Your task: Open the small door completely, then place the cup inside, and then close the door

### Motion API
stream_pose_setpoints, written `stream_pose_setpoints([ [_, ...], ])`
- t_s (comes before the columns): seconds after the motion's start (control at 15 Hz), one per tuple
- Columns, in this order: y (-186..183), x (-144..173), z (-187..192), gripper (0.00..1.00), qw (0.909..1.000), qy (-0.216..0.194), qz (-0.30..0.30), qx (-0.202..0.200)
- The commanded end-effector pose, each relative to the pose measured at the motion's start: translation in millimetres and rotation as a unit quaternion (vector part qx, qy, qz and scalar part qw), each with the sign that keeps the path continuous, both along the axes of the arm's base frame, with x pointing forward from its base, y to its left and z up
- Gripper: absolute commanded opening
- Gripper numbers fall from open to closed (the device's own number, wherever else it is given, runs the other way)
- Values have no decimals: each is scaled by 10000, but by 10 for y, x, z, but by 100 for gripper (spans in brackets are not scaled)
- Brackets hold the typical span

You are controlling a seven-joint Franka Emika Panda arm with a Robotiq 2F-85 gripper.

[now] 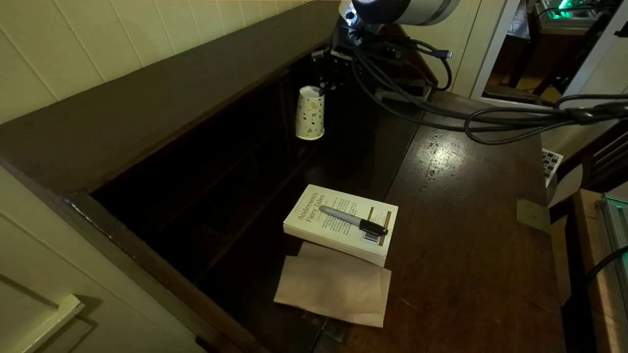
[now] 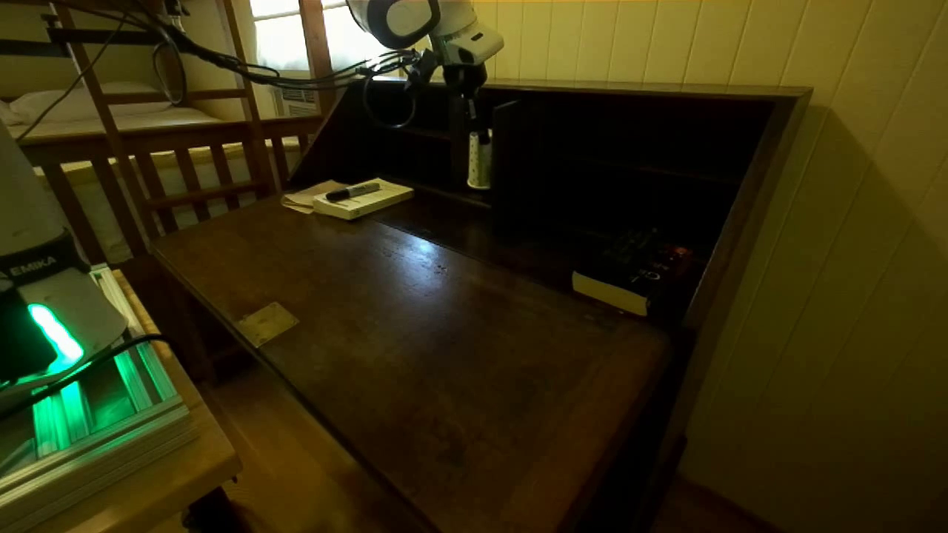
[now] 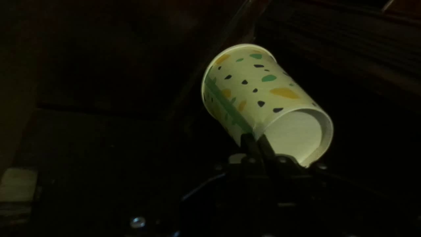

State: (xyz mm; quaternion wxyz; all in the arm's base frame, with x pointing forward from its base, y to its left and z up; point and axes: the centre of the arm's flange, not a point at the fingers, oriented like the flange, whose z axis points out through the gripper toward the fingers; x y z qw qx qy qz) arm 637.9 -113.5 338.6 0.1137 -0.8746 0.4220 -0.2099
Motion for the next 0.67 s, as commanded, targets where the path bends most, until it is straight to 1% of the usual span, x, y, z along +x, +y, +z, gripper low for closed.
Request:
stream_pose_setpoints([
  [0.0, -36, 119, -88, 1, 9998, -155, -112, 33],
  [0.4, -63, 130, -152, 1, 9995, -258, -163, 2],
  [0.6, -54, 111, -170, 1, 9992, -334, -193, 75],
])
